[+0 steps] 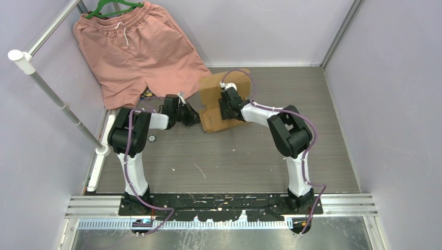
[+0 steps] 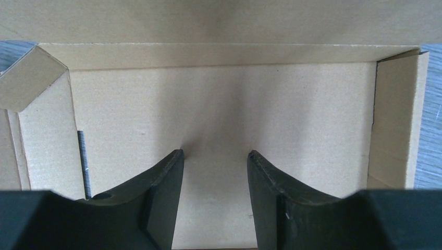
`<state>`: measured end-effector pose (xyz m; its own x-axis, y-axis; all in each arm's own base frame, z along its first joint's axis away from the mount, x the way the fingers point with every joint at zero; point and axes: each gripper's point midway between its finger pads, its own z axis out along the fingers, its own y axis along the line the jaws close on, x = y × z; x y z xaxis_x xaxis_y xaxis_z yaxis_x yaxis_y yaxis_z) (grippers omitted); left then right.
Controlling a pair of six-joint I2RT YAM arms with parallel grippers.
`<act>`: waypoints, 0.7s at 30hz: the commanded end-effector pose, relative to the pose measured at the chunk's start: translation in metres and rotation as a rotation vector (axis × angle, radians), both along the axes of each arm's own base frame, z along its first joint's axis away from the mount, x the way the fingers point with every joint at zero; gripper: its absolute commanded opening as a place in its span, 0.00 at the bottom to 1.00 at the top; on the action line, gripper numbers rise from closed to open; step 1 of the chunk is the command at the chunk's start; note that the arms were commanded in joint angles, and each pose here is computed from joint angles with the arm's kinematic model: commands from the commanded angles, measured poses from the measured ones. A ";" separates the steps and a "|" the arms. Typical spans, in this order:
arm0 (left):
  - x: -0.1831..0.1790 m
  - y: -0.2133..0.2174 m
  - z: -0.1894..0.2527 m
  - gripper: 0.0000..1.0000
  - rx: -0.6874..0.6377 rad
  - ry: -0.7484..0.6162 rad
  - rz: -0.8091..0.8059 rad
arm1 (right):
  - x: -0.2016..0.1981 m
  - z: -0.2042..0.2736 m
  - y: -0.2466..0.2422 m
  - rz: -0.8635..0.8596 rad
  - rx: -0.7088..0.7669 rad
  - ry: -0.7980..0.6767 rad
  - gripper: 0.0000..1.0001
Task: Fold the paper box
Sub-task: Fold the paper box at the center of the board.
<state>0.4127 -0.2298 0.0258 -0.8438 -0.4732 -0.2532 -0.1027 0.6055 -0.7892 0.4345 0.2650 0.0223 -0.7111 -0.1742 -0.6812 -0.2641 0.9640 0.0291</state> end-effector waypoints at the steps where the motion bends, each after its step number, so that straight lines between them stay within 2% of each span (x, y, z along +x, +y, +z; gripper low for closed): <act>1: -0.004 -0.017 0.011 0.02 -0.034 -0.022 -0.038 | -0.039 -0.057 0.001 0.030 -0.070 0.187 0.52; 15: 0.000 -0.016 0.025 0.02 -0.009 -0.009 -0.025 | -0.049 -0.064 0.002 0.045 -0.110 0.216 0.51; 21: 0.008 -0.014 0.033 0.01 0.042 -0.026 -0.047 | -0.052 -0.065 0.001 0.046 -0.113 0.222 0.51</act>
